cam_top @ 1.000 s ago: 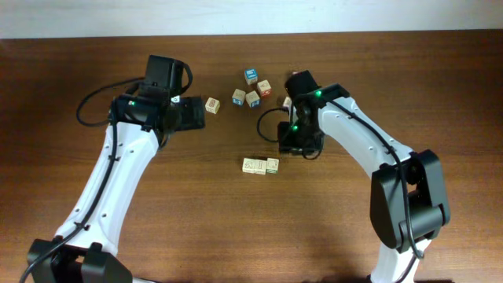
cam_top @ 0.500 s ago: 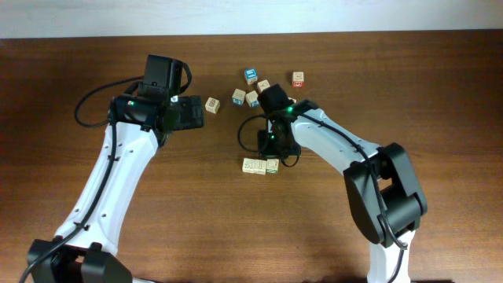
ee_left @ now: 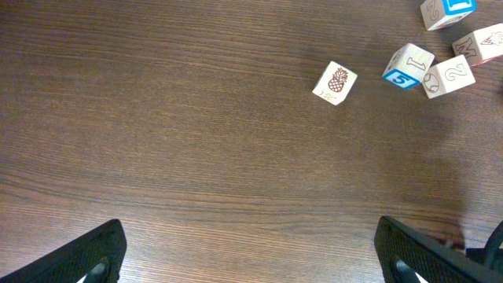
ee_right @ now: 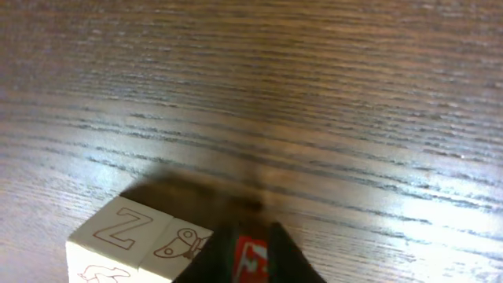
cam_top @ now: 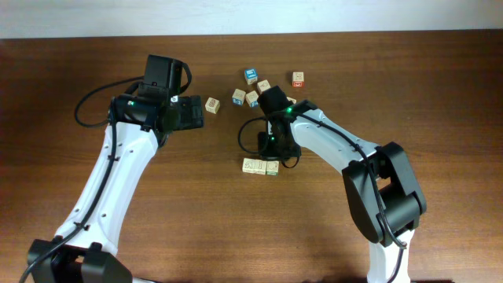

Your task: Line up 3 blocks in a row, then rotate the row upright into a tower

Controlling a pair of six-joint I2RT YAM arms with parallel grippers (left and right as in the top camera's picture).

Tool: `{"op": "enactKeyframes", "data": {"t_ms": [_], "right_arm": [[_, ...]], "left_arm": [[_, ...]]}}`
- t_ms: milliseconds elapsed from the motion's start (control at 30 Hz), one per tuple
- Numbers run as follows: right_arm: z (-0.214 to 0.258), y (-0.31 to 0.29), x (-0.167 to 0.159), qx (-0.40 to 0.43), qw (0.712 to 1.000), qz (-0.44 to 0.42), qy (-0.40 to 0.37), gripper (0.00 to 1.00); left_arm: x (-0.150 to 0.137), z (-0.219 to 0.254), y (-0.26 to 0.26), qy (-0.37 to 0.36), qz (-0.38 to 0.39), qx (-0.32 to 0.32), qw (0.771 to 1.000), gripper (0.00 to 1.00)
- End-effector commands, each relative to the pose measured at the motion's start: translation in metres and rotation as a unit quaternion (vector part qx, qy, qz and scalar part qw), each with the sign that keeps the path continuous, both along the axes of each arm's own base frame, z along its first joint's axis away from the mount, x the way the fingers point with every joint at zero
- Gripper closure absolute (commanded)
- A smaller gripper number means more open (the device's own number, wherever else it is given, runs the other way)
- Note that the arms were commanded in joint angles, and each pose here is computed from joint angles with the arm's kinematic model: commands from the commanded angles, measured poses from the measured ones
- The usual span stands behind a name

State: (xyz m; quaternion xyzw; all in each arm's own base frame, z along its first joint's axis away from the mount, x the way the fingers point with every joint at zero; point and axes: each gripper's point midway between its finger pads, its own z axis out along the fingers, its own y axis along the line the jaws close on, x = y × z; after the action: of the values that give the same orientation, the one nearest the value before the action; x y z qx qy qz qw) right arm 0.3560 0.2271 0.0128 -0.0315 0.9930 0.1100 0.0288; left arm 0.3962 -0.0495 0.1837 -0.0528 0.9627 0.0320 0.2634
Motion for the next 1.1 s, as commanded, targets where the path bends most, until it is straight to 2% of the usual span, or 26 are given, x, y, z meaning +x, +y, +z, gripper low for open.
{"op": "enactKeyframes", "data": {"t_ms": [0,67,100,133,200,300,400,633,800,833,900,967,1067], "right_arm": [[0.019,0.002,0.016,0.031,0.999,-0.015,-0.007,0.76],[0.052,-0.010,0.035,0.038,0.999,-0.036,-0.016,0.76],[0.064,-0.018,0.032,0.030,0.999,-0.044,0.001,0.76],[0.068,-0.030,0.014,0.005,0.998,-0.054,0.041,0.76],[0.055,-0.047,-0.004,-0.041,0.993,-0.077,0.073,0.76],[0.019,-0.056,-0.040,-0.055,0.987,-0.078,0.132,0.77],[-0.007,-0.045,-0.046,-0.037,0.990,-0.059,0.120,0.77],[-0.007,-0.011,-0.021,0.001,0.999,-0.011,0.046,0.76],[-0.005,-0.005,-0.014,0.014,1.000,-0.001,0.027,0.77],[0.009,-0.006,-0.005,0.014,1.000,0.007,0.022,0.74],[0.040,-0.005,0.011,0.009,1.000,0.023,0.002,0.71],[0.070,0.012,0.034,0.022,0.998,0.030,-0.049,0.69],[0.070,0.046,0.039,0.044,0.994,0.059,-0.087,0.69]], "left_arm": [[0.003,0.004,0.004,-0.005,0.010,0.003,1.000,0.01],[0.003,0.004,0.004,-0.005,0.010,0.003,1.000,0.01],[0.002,0.003,0.004,-0.003,0.010,0.003,1.000,0.01],[0.002,0.003,0.004,-0.002,0.010,0.004,1.000,0.01],[0.001,0.003,0.004,-0.001,0.010,0.004,1.000,0.01],[0.001,0.002,0.004,0.000,0.009,0.004,1.000,0.01],[0.001,0.002,0.004,0.000,0.009,0.004,1.000,0.01],[0.001,0.002,0.002,0.001,0.007,0.001,1.000,0.01],[0.000,0.001,-0.002,0.003,0.001,-0.010,1.000,0.01],[0.001,0.002,0.001,0.003,0.005,-0.007,1.000,0.01],[0.004,0.004,0.025,0.000,0.035,-0.012,0.999,0.01],[-0.001,0.009,0.070,0.013,0.090,-0.046,0.995,0.01],[-0.007,0.007,0.094,0.021,0.120,-0.046,0.991,0.01]]}}
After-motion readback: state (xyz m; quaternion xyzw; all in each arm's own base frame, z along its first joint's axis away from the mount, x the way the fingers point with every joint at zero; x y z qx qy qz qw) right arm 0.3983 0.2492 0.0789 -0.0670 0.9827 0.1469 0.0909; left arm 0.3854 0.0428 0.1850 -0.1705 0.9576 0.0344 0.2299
